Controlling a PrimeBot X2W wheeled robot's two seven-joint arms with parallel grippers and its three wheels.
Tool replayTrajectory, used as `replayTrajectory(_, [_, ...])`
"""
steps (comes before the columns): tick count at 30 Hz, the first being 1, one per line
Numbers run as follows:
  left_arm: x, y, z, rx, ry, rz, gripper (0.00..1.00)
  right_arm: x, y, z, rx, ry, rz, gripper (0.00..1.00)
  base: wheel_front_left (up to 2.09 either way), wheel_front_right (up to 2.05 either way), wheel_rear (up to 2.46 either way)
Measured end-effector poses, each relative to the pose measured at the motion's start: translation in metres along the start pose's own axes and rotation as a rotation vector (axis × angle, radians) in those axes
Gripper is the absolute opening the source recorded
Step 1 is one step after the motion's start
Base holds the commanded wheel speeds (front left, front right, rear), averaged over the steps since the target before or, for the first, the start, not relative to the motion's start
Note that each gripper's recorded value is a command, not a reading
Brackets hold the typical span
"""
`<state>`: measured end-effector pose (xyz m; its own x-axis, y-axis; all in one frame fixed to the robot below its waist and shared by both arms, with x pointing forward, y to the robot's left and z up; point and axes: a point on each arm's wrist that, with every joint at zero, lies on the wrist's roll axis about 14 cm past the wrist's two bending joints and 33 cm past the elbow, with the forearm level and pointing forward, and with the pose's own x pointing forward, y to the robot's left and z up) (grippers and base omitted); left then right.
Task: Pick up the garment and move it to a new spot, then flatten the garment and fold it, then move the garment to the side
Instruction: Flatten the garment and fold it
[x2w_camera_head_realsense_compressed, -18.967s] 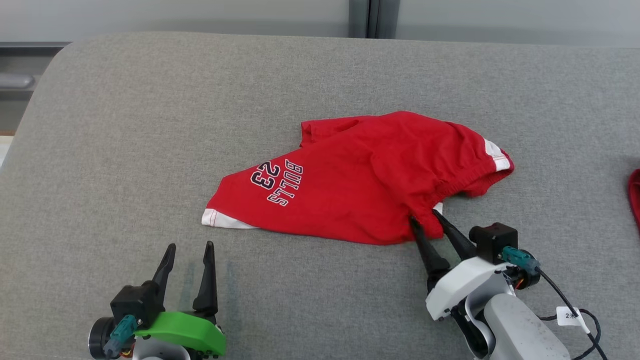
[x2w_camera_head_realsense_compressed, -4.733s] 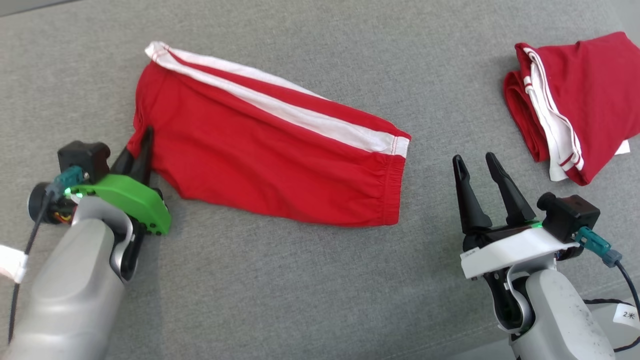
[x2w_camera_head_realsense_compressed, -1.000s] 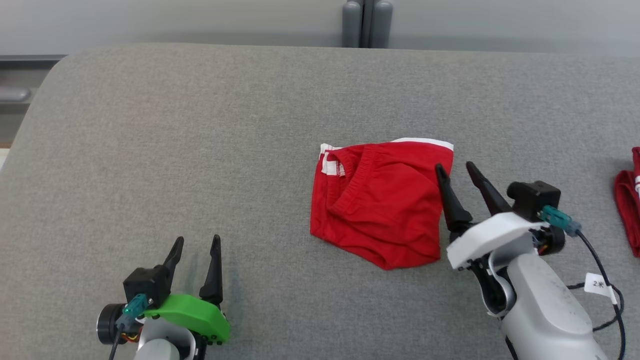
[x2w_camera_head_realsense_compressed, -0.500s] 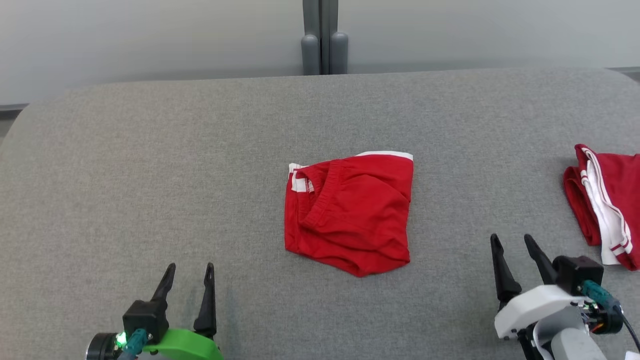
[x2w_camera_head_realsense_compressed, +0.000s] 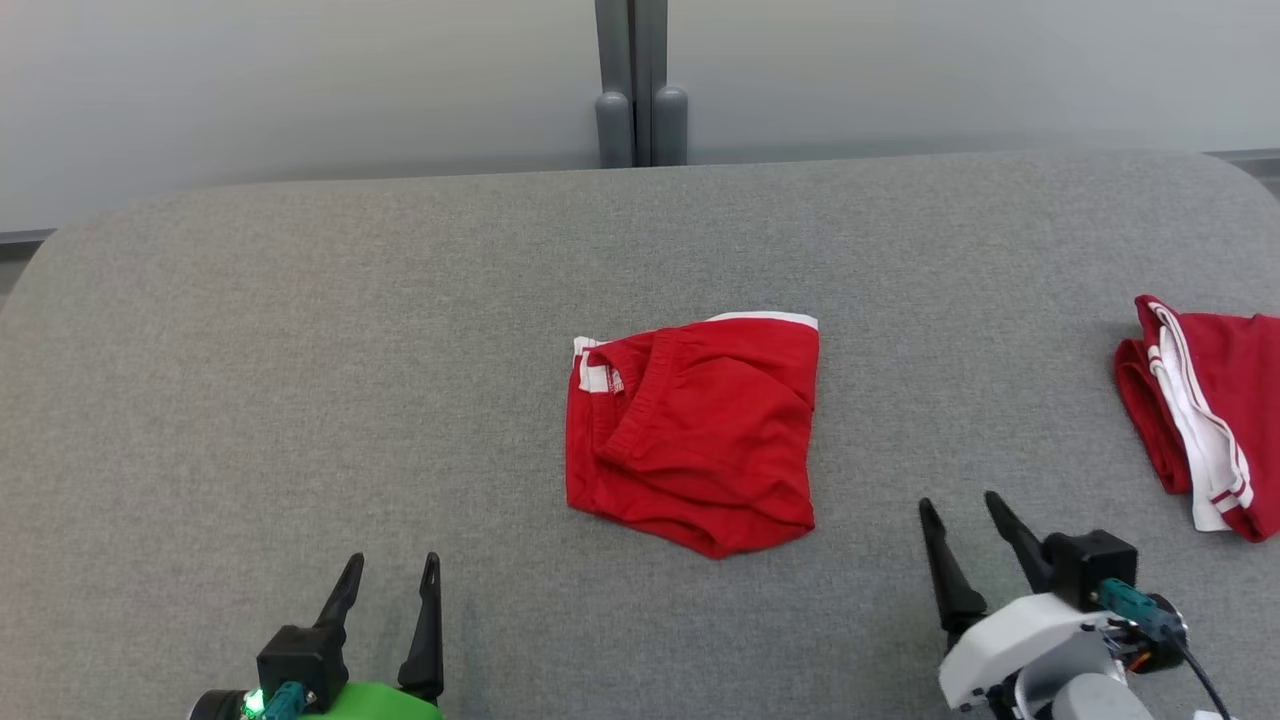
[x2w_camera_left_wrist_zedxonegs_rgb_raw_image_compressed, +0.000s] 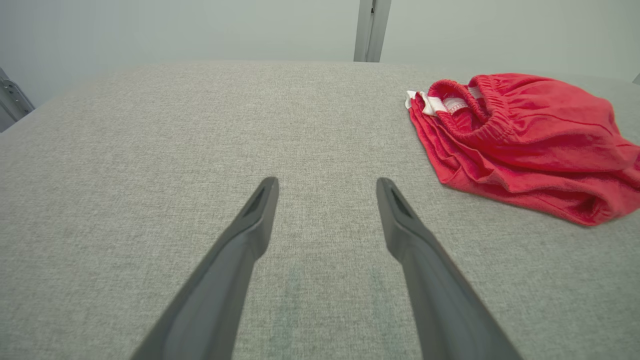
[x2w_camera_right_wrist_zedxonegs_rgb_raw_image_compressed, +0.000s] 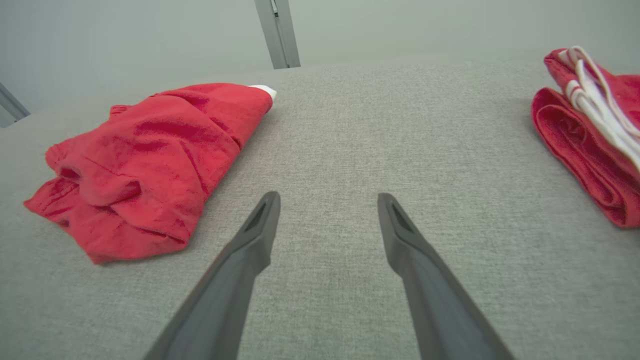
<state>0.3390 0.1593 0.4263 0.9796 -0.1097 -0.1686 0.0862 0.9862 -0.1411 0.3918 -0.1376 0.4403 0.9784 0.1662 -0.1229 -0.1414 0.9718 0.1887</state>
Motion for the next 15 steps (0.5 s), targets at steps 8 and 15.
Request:
replayTrajectory(8, [0.006,0.003,-0.006,-0.031,0.021,0.013,1.00,0.023,0.072,-0.013,-0.035,0.047,0.228,1.00,0.00,0.00,0.00])
replayTrajectory(15, [0.009,0.012,-0.009,-0.039,0.035,0.040,1.00,0.042,0.093,-0.020,-0.041,0.070,0.298,0.68,0.00,0.00,0.00])
